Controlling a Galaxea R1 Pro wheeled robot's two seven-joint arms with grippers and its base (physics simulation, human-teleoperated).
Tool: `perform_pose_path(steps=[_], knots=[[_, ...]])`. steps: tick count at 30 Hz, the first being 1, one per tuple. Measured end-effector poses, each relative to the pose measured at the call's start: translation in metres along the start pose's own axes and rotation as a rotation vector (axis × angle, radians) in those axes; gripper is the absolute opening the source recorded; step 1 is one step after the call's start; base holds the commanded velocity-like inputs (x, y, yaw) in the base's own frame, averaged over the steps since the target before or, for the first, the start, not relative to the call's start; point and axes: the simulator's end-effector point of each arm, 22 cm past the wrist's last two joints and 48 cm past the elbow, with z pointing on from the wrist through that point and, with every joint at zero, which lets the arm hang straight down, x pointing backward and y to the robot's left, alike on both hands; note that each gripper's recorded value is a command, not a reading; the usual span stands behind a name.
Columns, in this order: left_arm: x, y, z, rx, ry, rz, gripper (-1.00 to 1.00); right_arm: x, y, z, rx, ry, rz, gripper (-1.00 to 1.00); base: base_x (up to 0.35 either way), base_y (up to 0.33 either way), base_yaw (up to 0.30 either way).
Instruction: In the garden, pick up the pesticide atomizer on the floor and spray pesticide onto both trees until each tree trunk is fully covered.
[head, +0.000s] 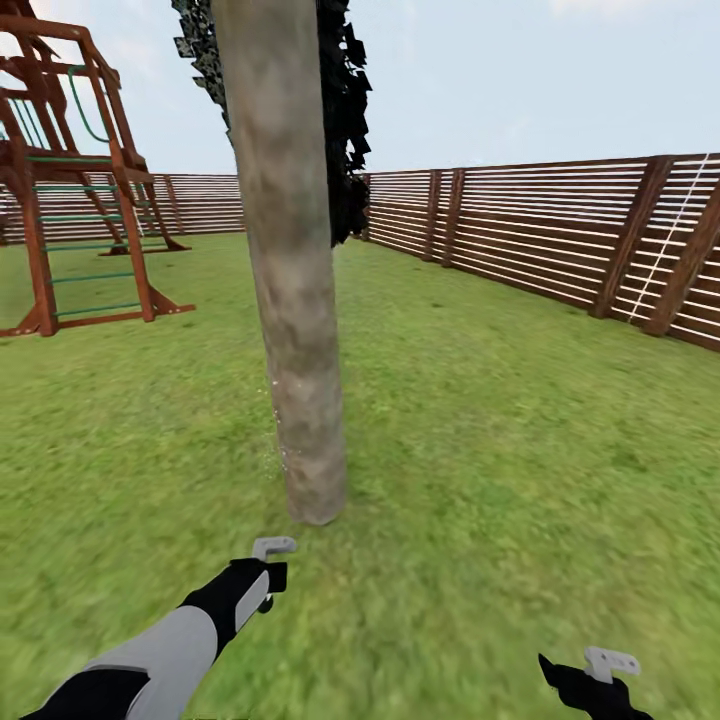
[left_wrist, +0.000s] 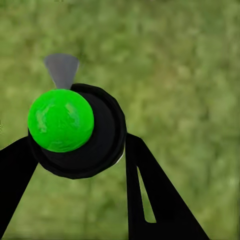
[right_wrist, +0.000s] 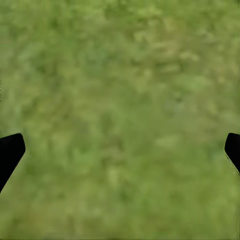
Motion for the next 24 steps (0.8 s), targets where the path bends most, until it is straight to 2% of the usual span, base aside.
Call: perform_pose_path(steps=[8,9,11,12,17,20,24], knots=[[-0.014,-0.001,-0.002,0.002,-0.023,0.015,-1.0,0.0,0.0,0.0,-0.001,0.001,-0.001,1.0,0.076,-0.037,0.054],[-0.016,-0.003,-0.003,0.005,-0.02,0.016,-1.0,0.0,0.0,0.0,0.0,0.0,0.0,1.0,0.146,0.0,0.001],[-0.007,-0.008,-0.005,0.01,0.04,0.025,-1.0,0.0,0.0,0.0,0.001,0.0,0.0,1.0,0.237,-0.06,0.0],[-0.013,-0.009,-0.008,0.012,0.045,0.029,-1.0,0.0,0.0,0.0,0.001,0.0,0.001,1.0,0.297,-0.115,0.0],[-0.015,-0.009,-0.009,0.014,0.048,0.031,-1.0,0.001,0.001,0.0,-0.001,0.002,0.0,1.0,0.293,-0.144,0.0],[-0.013,-0.006,-0.008,0.009,0.051,0.033,-1.0,0.005,0.025,0.002,-0.03,-0.002,0.011,1.0,0.059,-0.03,0.0],[-0.012,-0.006,-0.008,0.008,0.055,0.031,-1.0,-0.001,0.02,0.002,-0.021,-0.019,0.009,1.0,0.028,-0.002,0.0]])
